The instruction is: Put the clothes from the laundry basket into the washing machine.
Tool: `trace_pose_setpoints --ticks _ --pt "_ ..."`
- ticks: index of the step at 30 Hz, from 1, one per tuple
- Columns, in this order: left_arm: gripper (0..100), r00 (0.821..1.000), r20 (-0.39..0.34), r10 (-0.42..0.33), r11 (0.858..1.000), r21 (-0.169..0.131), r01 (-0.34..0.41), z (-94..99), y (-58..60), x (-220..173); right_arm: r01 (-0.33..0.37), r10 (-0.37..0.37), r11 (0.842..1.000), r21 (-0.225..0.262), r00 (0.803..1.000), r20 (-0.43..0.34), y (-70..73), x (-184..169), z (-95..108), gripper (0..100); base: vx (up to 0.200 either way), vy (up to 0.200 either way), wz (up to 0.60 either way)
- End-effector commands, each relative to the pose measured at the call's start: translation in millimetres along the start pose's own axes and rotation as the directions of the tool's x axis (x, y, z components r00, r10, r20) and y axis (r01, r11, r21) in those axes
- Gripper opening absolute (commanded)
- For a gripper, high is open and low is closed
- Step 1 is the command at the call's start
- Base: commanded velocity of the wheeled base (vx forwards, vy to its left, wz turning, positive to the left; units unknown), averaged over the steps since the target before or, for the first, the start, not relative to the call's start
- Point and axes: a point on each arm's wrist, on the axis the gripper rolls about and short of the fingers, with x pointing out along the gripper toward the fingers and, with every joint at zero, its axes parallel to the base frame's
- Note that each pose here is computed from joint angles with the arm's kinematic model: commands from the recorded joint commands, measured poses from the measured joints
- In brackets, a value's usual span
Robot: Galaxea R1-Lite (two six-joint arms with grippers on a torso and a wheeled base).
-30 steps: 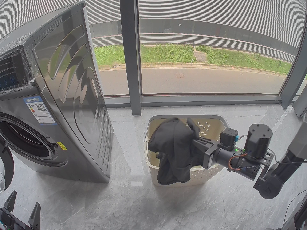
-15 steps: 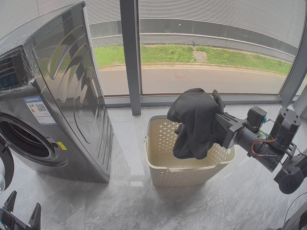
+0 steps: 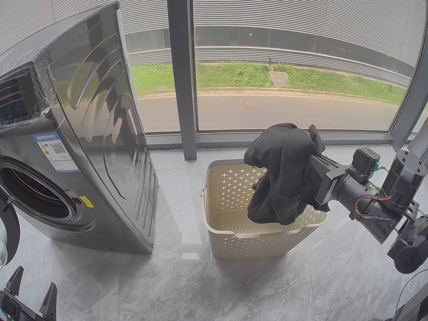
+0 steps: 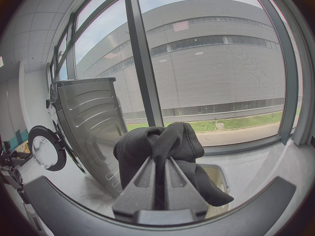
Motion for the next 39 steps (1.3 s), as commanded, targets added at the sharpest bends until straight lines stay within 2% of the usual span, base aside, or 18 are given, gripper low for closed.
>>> trace_pose_setpoints --ticks 1,5,9,13,27,39 --pt "100 1.000 0.000 0.002 1.000 -0.004 -0.002 -4.8 0.2 0 -0.013 0.013 1.000 0.002 1.000 0.000 2.7 -3 0 0 0.000 0.000 0.00" --pt "100 1.000 0.000 0.004 1.000 -0.002 -0.004 -4.8 0.2 0 -0.029 0.029 0.999 0.015 1.000 0.000 5.6 -5 -1 0 0.000 0.000 0.00" --pt "100 1.000 -0.003 0.002 1.000 0.007 -0.002 -5.1 0.2 0 -0.035 0.035 0.999 0.022 0.999 -0.002 6.3 -3 -2 0 0.000 0.200 0.00" --pt "100 1.000 -0.002 -0.003 1.000 -0.002 0.003 -5.0 0.2 0 -0.045 0.045 0.999 0.024 0.999 -0.006 8.8 -4 -3 0 0.000 0.200 0.00" --pt "100 1.000 -0.005 -0.005 1.000 0.001 0.005 -4.3 0.1 0 -0.085 0.085 0.995 0.044 0.996 -0.007 18.0 -6 -3 0 0.000 0.200 0.00" --pt "100 1.000 -0.006 -0.004 1.000 -0.004 0.004 -4.7 0.1 0 -0.093 0.094 0.995 0.043 0.995 -0.017 19.6 -8 -5 0 0.000 0.200 0.00"
